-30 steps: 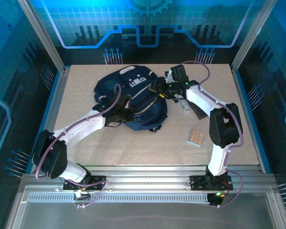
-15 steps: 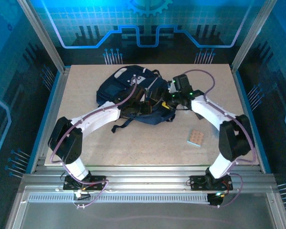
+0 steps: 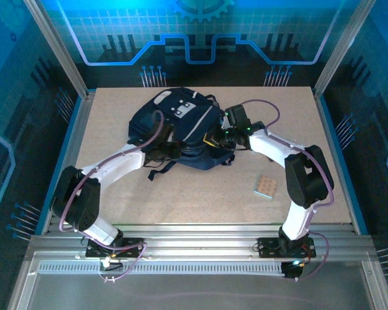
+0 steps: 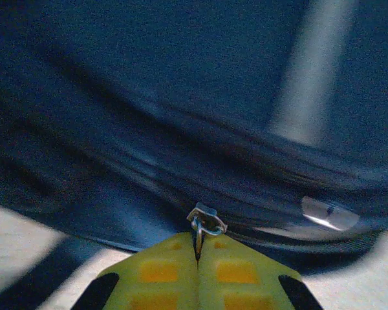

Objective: Pack books, pencil case, and school supplies into a backpack

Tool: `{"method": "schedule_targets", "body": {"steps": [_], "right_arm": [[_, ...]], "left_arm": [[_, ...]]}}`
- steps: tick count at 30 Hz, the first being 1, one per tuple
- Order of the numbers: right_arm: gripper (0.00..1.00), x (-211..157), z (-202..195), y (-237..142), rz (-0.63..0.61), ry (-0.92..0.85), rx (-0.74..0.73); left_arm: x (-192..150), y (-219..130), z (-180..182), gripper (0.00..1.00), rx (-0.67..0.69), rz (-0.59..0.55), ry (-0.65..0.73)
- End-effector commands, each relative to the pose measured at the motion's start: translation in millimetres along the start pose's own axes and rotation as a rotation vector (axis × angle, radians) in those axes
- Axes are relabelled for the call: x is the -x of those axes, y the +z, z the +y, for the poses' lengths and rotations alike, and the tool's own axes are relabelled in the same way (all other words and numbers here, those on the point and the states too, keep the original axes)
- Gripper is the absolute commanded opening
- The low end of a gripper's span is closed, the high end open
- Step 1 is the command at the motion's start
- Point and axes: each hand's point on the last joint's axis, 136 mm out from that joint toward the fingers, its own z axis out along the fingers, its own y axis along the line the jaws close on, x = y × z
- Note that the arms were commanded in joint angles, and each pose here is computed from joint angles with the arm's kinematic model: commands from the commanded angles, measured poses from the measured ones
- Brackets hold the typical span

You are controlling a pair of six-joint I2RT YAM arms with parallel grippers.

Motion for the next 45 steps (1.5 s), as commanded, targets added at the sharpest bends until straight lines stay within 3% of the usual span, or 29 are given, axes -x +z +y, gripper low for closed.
{"method": "schedule_targets", "body": {"steps": [1, 4, 7, 8, 9, 10, 13, 14, 16, 21, 29, 36, 42, 45], "right_arm": [[0.00, 21.3, 5.4, -20.1, -0.101, -0.045, 0.002], [0.00, 18.2, 10.5, -21.1, -0.095, -0.053, 0.017], [0.00, 11.5, 23.3, -22.0, -0.077, -0.083, 0.046], [0.00, 9.0, 29.9, -23.1, -0.069, -0.102, 0.062], [0.00, 6.9, 34.7, -24.7, -0.059, -0.117, 0.068], [0.04, 5.5, 37.3, -26.7, -0.051, -0.128, 0.069], [0.57, 1.7, 41.4, -38.8, -0.037, -0.175, 0.053], [0.68, 0.8, 38.7, -44.8, -0.039, -0.191, 0.028], [0.77, 1.5, 28.1, -57.9, -0.056, -0.219, -0.034], [0.84, 12.6, -20.6, -96.3, -0.124, -0.247, -0.238], [0.87, 27.3, -98.2, -148.0, -0.201, -0.134, -0.386], [0.88, 21.1, -125.7, -164.6, -0.221, -0.084, -0.395], [0.87, 21.6, -126.6, -166.3, -0.222, -0.091, -0.396], [0.87, 27.5, -131.2, -171.7, -0.237, -0.080, -0.414]], "left_arm": [[14.8, -14.6, 76.1, 0.00, 0.226, -0.060, -0.039], [29.8, -19.0, 113.3, 0.00, 0.303, -0.104, -0.095], [47.3, -20.5, 118.2, 0.00, 0.315, -0.127, -0.095], [52.4, -20.3, 112.5, 0.09, 0.300, -0.124, -0.088], [56.6, -20.7, 105.9, 0.34, 0.281, -0.119, -0.088], [59.0, -20.9, 97.5, 0.44, 0.254, -0.110, -0.082], [64.5, -28.8, 61.2, 0.70, 0.210, -0.111, 0.014], [65.6, -33.1, 47.3, 0.75, 0.210, -0.118, 0.065], [66.5, -39.3, 18.8, 0.78, 0.183, -0.132, 0.151], [63.3, -36.9, -47.5, 0.78, 0.053, -0.144, 0.279], [51.9, 26.2, -96.5, 0.77, -0.025, -0.024, 0.428], [36.6, 75.5, -108.0, 0.77, -0.023, 0.076, 0.493], [26.0, 112.1, -70.3, 0.72, 0.103, 0.164, 0.484], [8.0, 114.9, -69.2, 0.73, 0.071, 0.256, 0.446]]}}
